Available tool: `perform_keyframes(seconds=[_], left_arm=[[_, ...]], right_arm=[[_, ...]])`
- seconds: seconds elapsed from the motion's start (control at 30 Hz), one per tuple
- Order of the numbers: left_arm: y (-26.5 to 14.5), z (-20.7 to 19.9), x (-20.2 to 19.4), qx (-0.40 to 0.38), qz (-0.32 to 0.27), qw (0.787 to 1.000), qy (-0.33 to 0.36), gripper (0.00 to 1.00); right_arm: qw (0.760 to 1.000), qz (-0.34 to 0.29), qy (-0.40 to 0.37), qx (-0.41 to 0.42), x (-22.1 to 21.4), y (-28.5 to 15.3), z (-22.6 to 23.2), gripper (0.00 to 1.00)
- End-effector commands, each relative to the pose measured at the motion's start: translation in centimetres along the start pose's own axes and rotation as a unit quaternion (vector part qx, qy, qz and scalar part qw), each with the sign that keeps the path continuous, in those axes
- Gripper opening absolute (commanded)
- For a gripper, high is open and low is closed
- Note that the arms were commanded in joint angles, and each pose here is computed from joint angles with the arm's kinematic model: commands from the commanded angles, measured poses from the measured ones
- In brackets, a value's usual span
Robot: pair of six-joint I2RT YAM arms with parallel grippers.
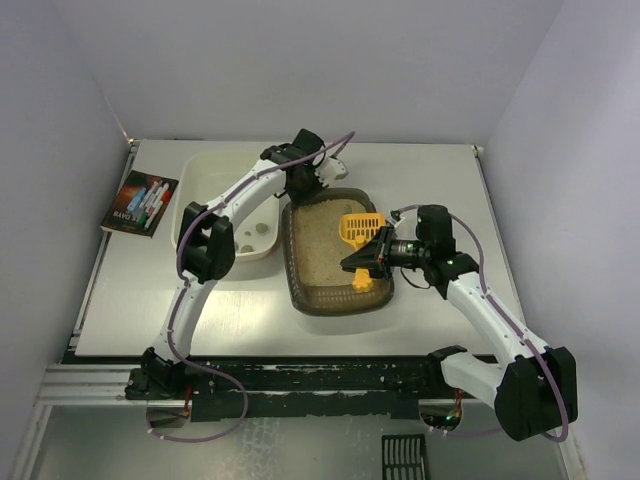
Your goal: Clean the litter box
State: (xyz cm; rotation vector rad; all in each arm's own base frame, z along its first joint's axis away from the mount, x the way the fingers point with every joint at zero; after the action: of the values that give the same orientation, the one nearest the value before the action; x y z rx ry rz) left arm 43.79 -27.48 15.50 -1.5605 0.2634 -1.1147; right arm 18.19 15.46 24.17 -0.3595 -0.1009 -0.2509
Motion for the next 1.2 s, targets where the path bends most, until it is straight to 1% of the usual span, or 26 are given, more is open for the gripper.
perform_keyframes(seconds=[0.0,0.27,0.47,0.6,0.73,0.83,0.93,1.0,1.1,1.17], left_arm=[[-3.3,0.1,0.4,0.020,-0.006,0.997,-0.079,0.07],[-5.3,-1.1,-0.5,0.027,0.009,0.986,-0.162,0.07],[-8.2,-2.8,-1.7,0.066,0.018,0.982,-0.178,0.08],[-8.9,-4.2,-3.5,0.072,0.046,0.980,-0.178,0.10],[-9.5,-5.9,-5.1,0.056,0.073,0.980,-0.176,0.15],[-9.9,-7.1,-5.8,0.042,0.075,0.980,-0.178,0.26],[-10.4,-8.2,-5.8,0.034,0.062,0.983,-0.170,0.34],[-10.6,-8.7,-5.6,0.028,0.061,0.983,-0.173,0.36],[-10.7,-9.5,-5.6,0.012,0.062,0.981,-0.184,0.36],[-10.6,-9.8,-5.7,0.010,0.056,0.981,-0.187,0.37]], right_arm=[[1.000,0.004,-0.016,0.013,0.2,-0.5,0.6,0.00],[1.000,0.010,-0.019,0.010,0.5,-0.6,0.0,0.00],[0.999,0.024,0.028,-0.006,0.6,-0.1,-1.7,0.00],[0.997,0.046,0.046,-0.029,1.1,0.7,-2.9,0.00],[0.996,0.066,0.030,-0.045,2.0,1.1,-3.2,0.00],[0.996,0.076,0.028,-0.048,2.1,1.3,-3.7,0.00],[0.994,0.089,0.023,-0.059,1.9,1.5,-4.4,0.00],[0.992,0.097,0.019,-0.080,1.8,1.3,-4.8,0.00],[0.987,0.099,-0.005,-0.124,1.8,0.9,-5.1,0.00],[0.985,0.112,-0.013,-0.133,1.6,0.8,-5.4,0.00]])
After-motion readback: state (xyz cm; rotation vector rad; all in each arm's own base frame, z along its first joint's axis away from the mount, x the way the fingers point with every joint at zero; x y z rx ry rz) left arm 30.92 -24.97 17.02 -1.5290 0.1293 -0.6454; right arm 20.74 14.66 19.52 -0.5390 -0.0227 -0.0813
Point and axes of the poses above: each gripper's point midway between its finger pads, its own y axis out along the fingers, its own z axis along the line the jaws close on, x = y × z, the point moved 8 cm from there along -y, back along the fingers, and after that the axes turned 14 degrees about -y, right-handed, at the moved point
